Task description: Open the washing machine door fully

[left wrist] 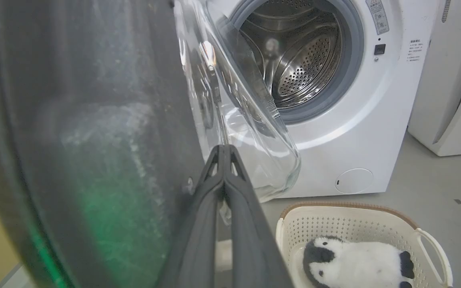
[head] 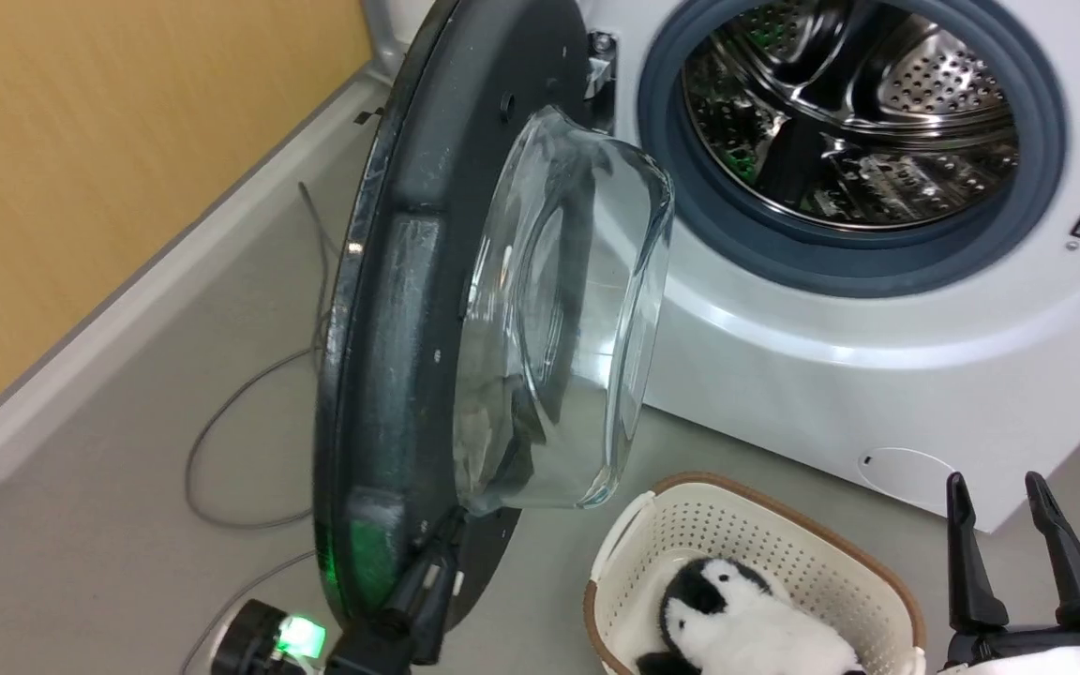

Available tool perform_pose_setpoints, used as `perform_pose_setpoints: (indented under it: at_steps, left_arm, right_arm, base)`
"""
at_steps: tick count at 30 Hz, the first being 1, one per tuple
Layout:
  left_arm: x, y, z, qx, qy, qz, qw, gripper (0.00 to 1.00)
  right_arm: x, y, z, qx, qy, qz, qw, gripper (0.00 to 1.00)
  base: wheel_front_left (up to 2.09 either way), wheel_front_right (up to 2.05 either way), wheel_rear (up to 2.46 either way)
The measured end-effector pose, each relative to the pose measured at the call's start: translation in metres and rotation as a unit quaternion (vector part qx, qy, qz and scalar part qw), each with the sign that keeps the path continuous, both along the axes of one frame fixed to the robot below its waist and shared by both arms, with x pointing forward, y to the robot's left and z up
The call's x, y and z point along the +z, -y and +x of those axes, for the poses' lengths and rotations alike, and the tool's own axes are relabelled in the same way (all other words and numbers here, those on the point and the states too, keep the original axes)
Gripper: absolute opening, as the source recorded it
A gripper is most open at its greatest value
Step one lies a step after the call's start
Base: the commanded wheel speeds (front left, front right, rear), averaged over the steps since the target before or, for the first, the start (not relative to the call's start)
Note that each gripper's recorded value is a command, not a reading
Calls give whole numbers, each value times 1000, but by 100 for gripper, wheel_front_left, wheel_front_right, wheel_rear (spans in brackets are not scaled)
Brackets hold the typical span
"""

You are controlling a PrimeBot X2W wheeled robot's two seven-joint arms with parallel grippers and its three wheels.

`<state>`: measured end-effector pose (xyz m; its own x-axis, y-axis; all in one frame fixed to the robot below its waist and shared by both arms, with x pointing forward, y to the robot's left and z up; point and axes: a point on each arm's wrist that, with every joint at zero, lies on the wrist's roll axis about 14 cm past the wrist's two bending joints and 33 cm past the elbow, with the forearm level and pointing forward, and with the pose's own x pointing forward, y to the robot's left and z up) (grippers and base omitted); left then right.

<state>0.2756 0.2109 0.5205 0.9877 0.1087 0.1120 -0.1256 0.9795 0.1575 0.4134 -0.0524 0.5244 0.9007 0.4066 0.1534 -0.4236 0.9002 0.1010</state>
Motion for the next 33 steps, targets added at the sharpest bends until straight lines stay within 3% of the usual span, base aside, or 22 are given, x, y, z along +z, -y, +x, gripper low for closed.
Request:
perform_pose_setpoints:
  at_steps: [14, 33]
  left_arm:
    - [4, -77, -17, 126, 2, -8, 992, 0]
    - [14, -177, -13, 288, 23, -47, 956, 0]
  right_arm:
    - [-10, -24, 7, 32, -8, -9, 999, 100]
    - [-31, -41, 28, 48, -13, -26, 998, 100]
  base:
    - [0, 0, 0]
    - [0, 0, 0]
